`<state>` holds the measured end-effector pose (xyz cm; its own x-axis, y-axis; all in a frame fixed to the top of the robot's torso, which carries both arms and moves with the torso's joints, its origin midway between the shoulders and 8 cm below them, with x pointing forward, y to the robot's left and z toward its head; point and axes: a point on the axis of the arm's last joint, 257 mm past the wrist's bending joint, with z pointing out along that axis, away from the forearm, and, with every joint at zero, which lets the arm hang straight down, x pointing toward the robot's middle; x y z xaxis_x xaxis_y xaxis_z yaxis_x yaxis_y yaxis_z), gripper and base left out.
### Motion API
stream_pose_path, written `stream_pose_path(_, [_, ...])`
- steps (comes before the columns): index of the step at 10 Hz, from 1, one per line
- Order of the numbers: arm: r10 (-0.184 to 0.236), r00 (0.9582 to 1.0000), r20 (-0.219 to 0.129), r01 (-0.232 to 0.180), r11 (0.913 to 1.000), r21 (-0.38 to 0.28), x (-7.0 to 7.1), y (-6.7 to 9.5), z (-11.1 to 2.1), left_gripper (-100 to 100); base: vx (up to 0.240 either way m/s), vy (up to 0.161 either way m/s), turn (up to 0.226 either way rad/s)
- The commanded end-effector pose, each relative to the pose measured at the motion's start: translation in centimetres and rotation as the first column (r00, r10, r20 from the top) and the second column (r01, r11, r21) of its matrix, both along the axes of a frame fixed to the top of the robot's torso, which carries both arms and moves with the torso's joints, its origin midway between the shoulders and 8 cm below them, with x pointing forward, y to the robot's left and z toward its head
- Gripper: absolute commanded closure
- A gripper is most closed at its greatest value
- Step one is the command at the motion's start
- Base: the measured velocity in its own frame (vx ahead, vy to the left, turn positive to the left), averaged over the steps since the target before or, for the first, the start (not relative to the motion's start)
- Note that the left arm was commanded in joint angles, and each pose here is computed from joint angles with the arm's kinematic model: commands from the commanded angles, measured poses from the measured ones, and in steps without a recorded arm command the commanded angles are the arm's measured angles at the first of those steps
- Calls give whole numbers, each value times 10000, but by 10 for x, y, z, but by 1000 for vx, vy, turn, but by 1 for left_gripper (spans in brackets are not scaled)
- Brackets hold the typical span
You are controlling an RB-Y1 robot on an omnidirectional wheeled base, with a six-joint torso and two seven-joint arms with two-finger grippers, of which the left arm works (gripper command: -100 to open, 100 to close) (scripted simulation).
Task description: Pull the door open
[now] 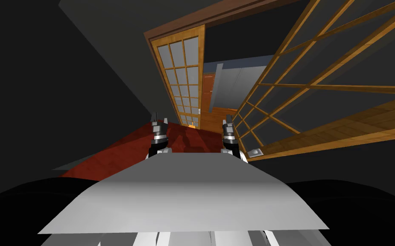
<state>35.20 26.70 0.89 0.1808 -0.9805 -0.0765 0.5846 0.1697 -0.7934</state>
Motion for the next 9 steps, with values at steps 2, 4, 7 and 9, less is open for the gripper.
stream_pose_path(2, [269,9991,-333,-247,9977,630,8,1,-18,-100,92,-26,-69])
stream_pose_path(4, [533,9968,-601,-460,9920,1177,15,2,-34,-100,135,-32,-69])
stream_pose_path(7, [886,9920,-903,-706,9801,1854,23,4,-54,-100,112,-29,-57])
stream_pose_path(9, [1099,9882,-1062,-839,9709,2241,27,6,-65,-100,92,-20,-51])
